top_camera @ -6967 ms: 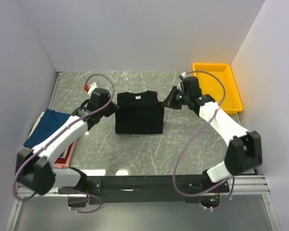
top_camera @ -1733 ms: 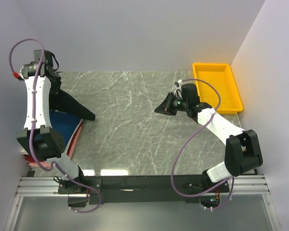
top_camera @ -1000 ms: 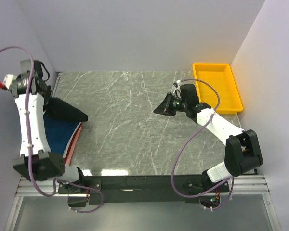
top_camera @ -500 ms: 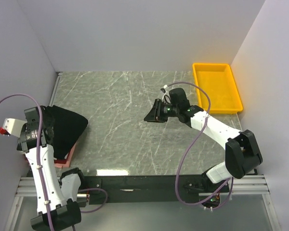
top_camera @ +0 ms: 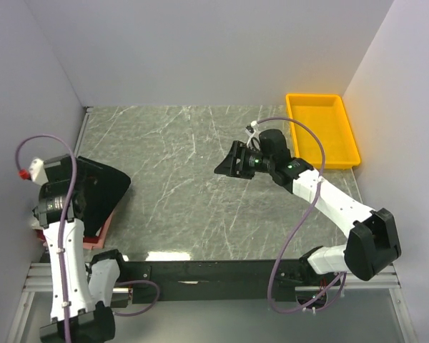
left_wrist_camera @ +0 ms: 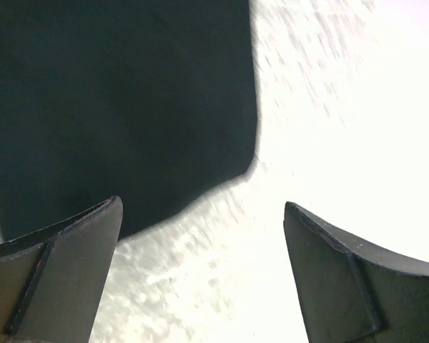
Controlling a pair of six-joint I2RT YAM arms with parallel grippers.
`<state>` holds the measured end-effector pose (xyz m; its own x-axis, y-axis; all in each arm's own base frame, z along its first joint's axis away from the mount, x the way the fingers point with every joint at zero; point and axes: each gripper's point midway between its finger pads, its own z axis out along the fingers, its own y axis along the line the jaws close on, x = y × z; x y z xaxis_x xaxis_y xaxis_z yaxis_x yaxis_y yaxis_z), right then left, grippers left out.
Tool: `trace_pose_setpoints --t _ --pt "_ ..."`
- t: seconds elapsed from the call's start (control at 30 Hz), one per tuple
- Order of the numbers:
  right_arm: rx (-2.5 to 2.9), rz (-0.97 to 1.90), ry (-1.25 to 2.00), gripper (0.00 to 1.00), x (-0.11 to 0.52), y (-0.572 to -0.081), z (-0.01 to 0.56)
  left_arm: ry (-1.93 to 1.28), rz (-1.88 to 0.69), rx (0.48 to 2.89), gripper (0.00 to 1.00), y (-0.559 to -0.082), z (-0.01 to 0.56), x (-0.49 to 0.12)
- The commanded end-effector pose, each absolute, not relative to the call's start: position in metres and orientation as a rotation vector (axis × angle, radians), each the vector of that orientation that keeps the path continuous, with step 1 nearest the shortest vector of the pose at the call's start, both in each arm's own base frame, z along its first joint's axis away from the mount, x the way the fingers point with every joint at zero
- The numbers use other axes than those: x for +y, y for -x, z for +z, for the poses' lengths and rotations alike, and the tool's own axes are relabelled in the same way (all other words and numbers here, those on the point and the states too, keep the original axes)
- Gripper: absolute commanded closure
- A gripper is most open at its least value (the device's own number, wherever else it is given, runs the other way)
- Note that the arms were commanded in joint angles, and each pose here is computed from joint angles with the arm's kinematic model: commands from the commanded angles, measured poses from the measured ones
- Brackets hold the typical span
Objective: Fold and stack the t-shirts
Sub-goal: Neatly place the folded tshirt to the corner, then reset both grippers
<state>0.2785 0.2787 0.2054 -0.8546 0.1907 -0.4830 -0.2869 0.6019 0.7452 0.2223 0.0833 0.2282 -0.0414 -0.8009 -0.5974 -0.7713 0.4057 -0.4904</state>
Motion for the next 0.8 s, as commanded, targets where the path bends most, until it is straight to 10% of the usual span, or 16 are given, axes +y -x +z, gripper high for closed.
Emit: trace_pose_setpoints --t 0.0,0.77 --pt "2.222 1.179 0.115 0.3 0.274 -0.278 0.231 1.217 -0.225 1.821 0.01 -0.242 0.238 0.048" --pt "2.139 0.782 -0.103 0.19 0.172 -0.252 0.231 0.331 -0.691 2.157 0.0 -0.25 0.212 -0.283"
